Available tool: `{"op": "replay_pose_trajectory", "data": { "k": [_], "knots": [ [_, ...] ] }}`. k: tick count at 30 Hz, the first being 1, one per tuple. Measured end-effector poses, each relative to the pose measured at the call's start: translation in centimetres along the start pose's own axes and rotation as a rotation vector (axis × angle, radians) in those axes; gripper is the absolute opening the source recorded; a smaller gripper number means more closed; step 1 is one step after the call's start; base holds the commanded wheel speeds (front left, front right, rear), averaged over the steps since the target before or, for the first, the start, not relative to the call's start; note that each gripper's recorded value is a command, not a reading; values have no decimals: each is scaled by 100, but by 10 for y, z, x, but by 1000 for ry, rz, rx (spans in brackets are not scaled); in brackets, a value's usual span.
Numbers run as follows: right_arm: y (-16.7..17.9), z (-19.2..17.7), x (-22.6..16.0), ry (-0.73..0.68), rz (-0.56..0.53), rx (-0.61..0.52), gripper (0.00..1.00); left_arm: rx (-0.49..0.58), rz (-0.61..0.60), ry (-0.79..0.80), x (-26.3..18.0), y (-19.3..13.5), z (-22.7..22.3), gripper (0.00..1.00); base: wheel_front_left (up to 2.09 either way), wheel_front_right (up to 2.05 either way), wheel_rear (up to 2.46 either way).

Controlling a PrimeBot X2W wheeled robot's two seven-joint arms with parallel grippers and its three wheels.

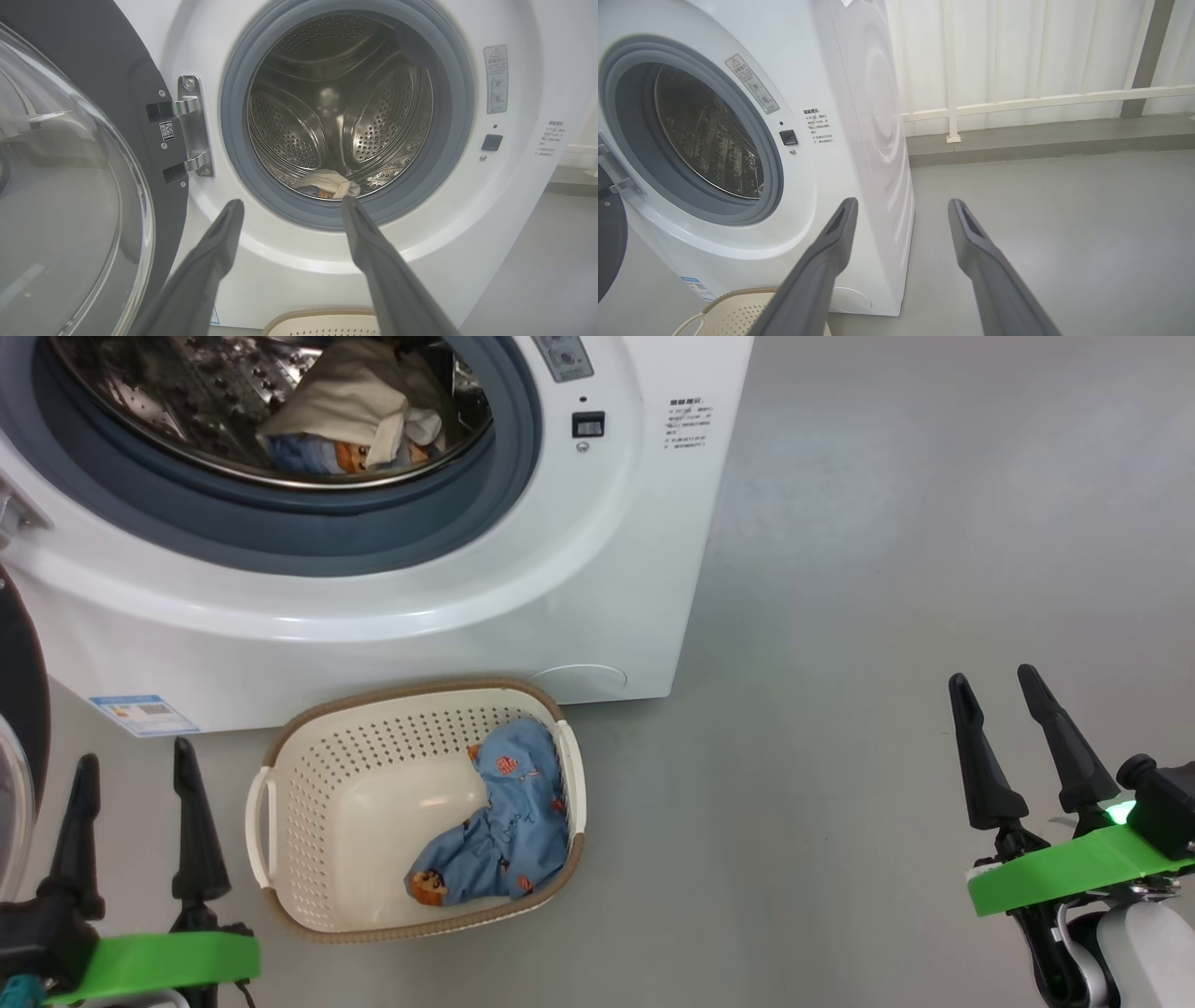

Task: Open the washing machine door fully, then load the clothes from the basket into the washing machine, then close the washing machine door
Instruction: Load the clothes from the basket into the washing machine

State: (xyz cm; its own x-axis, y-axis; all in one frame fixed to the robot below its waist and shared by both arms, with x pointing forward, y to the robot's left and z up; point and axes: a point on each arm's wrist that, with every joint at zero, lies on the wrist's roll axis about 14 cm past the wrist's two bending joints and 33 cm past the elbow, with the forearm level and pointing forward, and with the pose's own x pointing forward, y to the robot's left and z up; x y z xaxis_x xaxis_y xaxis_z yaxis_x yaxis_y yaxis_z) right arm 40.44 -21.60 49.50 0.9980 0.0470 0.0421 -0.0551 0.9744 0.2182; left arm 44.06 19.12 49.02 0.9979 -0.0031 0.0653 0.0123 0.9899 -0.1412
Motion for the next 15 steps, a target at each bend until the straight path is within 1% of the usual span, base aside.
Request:
{"op": "replay_pose_trajectory", "data": {
  "k": [11, 15],
  "knots": [
    [-2, -7, 2, 17, -5, 3, 100, -1, 6, 27, -2, 2, -11, 100, 0, 0, 0],
    [-3, -10, 3, 25, -10, 4, 100, -17, -1, 45, -1, -1, -18, 100, 0, 0, 0]
  ]
}}
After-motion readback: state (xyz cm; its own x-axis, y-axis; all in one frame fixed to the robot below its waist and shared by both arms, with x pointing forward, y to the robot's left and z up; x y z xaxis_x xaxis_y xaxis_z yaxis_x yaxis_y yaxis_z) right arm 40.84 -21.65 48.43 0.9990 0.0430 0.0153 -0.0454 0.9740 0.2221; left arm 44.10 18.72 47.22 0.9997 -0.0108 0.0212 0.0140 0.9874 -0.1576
